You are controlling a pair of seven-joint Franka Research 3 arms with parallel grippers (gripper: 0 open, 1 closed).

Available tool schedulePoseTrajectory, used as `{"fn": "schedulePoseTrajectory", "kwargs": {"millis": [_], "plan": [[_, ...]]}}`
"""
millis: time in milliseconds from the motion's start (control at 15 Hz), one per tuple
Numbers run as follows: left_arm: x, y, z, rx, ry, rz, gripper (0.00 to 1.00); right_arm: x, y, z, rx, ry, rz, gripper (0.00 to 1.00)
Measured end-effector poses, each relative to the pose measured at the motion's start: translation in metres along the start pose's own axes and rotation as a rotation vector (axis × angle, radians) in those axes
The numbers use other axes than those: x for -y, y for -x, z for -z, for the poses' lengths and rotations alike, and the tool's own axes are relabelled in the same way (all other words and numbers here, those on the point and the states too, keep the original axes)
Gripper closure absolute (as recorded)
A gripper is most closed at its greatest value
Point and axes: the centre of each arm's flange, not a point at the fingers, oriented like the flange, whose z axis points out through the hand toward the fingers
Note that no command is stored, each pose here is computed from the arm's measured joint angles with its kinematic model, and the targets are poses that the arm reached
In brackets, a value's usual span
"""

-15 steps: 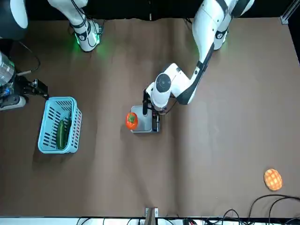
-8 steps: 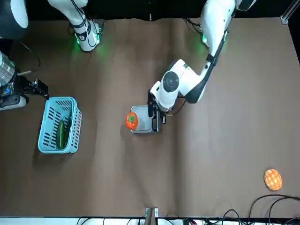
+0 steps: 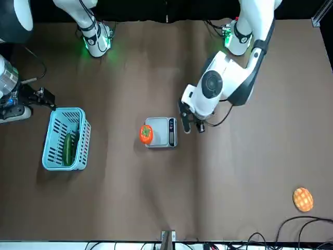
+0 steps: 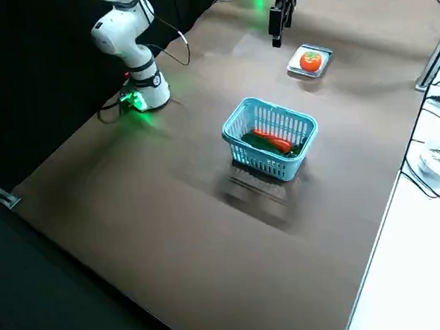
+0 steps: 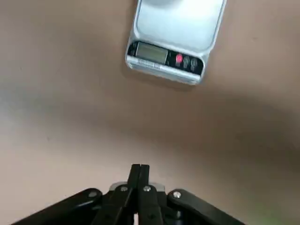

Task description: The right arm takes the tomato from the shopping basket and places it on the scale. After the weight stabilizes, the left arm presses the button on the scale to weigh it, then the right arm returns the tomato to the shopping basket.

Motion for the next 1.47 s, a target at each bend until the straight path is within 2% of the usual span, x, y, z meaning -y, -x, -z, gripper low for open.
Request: {"fn": "schedulePoseTrajectory", "kwargs": {"millis": [333, 600, 800, 1200, 1467], "plan": [[0.018, 0.055, 0.037, 0.071, 0.047, 0.077, 0.99, 0.002, 0.0, 0.0, 0.0, 0.0, 0.004, 0.0], [0.04, 0.095, 0.049, 0.092, 0.073, 0.144, 0.99, 0.005, 0.0, 0.0, 0.0, 0.0, 0.008, 0.0], [0.049, 0.109, 0.049, 0.1, 0.084, 0.179, 0.99, 0.007, -0.001, 0.0, 0.0, 0.0, 0.012, 0.0], [0.068, 0.153, 0.049, 0.187, 0.128, 0.307, 0.99, 0.005, 0.0, 0.004, -0.013, 0.003, 0.009, 0.0], [0.069, 0.156, 0.055, 0.194, 0.119, 0.31, 0.99, 0.002, 0.001, 0.008, -0.021, 0.004, 0.002, 0.0]]}}
